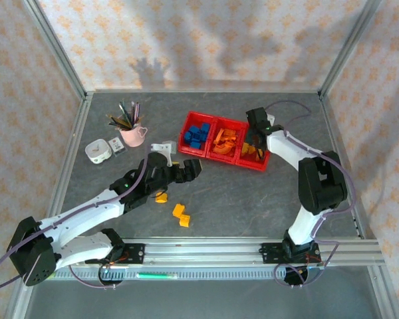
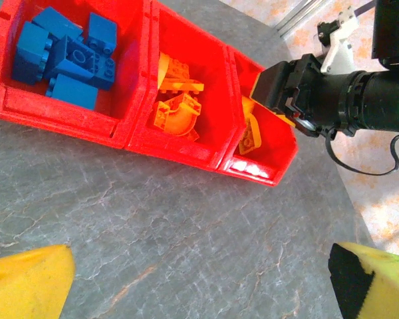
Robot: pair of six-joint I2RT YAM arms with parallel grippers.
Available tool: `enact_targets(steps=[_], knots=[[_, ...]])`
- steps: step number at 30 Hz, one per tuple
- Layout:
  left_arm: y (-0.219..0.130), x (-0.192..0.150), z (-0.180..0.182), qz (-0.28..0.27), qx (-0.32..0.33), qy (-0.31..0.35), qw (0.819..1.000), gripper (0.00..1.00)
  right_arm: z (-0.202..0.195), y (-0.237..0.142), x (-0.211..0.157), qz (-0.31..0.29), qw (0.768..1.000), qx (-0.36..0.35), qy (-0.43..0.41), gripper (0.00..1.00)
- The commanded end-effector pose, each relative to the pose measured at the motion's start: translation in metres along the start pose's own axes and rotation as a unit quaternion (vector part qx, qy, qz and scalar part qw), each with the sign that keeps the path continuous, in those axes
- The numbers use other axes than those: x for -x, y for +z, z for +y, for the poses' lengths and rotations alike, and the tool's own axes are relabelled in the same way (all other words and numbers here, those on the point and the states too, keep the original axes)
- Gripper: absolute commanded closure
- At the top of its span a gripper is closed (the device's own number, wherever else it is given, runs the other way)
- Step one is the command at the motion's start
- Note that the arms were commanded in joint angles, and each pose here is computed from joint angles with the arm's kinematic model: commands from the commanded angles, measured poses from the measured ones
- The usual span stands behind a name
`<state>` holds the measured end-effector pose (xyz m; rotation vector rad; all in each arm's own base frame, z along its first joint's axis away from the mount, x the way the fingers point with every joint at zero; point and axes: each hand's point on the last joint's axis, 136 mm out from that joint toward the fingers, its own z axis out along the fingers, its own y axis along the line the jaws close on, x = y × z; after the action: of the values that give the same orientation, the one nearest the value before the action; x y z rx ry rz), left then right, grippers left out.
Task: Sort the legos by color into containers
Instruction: Place the lego in the container, then pick up the lego from the bottom-center of the table.
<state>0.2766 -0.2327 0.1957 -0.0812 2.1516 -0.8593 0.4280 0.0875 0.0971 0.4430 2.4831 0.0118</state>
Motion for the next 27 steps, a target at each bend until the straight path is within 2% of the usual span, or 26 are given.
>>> enact_targets(steps=[1,7,12,18,27], knots=[[-0.003,0.018,-0.011,-0.025,-0.012,0.006,1.0,0.01,0.008,-0.026,0.02,-0.029,0.999,0.03,0.003,0.47],[-0.012,0.02,-0.002,-0.038,0.004,0.0,0.999,0.01,0.025,-0.055,0.006,-0.029,0.997,0.068,-0.014,0.44],[-0.026,0.02,0.009,-0.048,0.024,-0.009,0.999,0.01,0.052,-0.081,-0.023,-0.018,0.994,0.098,-0.052,0.4],[-0.049,0.015,0.032,-0.059,0.062,-0.025,0.996,0.01,0.099,-0.108,-0.071,-0.004,0.985,0.132,-0.113,0.36],[-0.085,0.006,0.064,-0.075,0.114,-0.055,0.989,0.01,0.186,-0.14,-0.151,0.025,0.959,0.209,-0.191,0.32]])
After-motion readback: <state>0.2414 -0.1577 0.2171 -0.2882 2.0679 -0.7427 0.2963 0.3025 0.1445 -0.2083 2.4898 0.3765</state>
